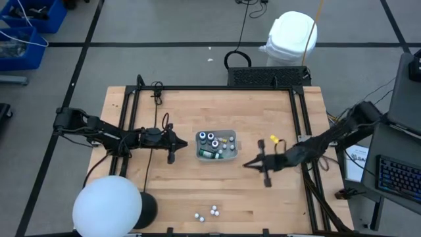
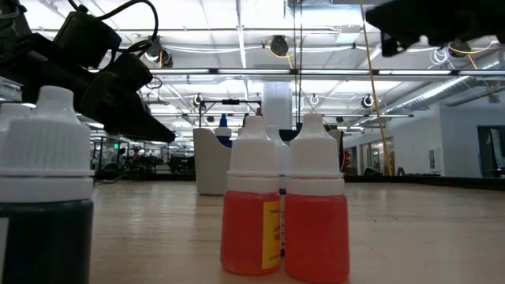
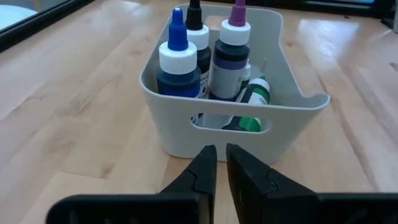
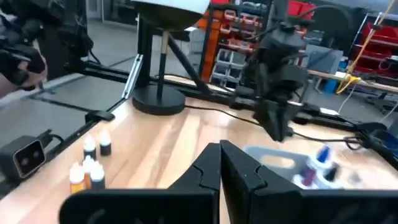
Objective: Pick & Place food coloring
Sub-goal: Put the small red food coloring bottle into the gray bin
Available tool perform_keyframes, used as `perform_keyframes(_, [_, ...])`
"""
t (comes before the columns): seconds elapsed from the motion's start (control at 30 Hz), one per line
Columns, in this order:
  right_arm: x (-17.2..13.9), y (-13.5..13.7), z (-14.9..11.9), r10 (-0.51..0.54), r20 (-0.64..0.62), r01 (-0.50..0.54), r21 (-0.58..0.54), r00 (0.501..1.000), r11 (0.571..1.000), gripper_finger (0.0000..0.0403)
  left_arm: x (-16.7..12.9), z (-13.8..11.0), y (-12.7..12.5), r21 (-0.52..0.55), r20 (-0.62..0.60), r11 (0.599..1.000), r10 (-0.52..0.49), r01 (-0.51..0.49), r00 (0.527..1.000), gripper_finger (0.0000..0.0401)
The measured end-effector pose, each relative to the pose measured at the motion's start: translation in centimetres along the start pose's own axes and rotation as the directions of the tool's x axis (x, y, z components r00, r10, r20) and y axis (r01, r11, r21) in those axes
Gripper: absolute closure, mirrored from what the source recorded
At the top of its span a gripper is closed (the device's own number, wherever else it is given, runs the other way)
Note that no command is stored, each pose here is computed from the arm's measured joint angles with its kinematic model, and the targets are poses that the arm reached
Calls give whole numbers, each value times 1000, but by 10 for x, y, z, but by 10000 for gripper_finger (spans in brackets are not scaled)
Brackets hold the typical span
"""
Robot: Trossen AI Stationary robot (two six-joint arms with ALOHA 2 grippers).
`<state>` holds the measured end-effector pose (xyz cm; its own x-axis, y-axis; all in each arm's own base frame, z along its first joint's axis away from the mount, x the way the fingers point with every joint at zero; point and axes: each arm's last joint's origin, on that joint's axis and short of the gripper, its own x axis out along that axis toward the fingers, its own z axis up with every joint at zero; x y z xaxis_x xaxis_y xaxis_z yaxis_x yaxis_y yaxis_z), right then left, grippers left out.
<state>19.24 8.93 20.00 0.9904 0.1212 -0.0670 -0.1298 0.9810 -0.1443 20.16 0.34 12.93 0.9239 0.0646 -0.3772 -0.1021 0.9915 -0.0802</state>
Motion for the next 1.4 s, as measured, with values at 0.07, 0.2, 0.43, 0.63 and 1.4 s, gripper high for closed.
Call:
perform_keyframes(0.07, [18, 11, 2, 15, -37, -16, -21, 999, 1000, 403, 0, 0, 0, -1, 0, 1000, -3, 3, 1000, 355])
perform_keyframes(0.2, [55, 39, 3, 62, -123, -75, -98, 990, 992, 403, 0, 0, 0, -1, -1, 1000, -3, 3, 1000, 355])
perform_keyframes(0.43, [108, 89, 13, 37, -234, -93, -229, 971, 969, 403, 0, 5, -1, 63, 46, 998, -8, 5, 999, 354])
perform_keyframes(0.63, [120, 121, 12, 92, -262, -158, -246, 961, 956, 403, -1, 12, -1, 106, 122, 994, -16, 3, 992, 354])
perform_keyframes(1.4, [14, 39, 56, -17, -26, 10, -260, 1000, 966, 403, -2, 17, -7, 99, 172, 992, -90, 74, 981, 354])
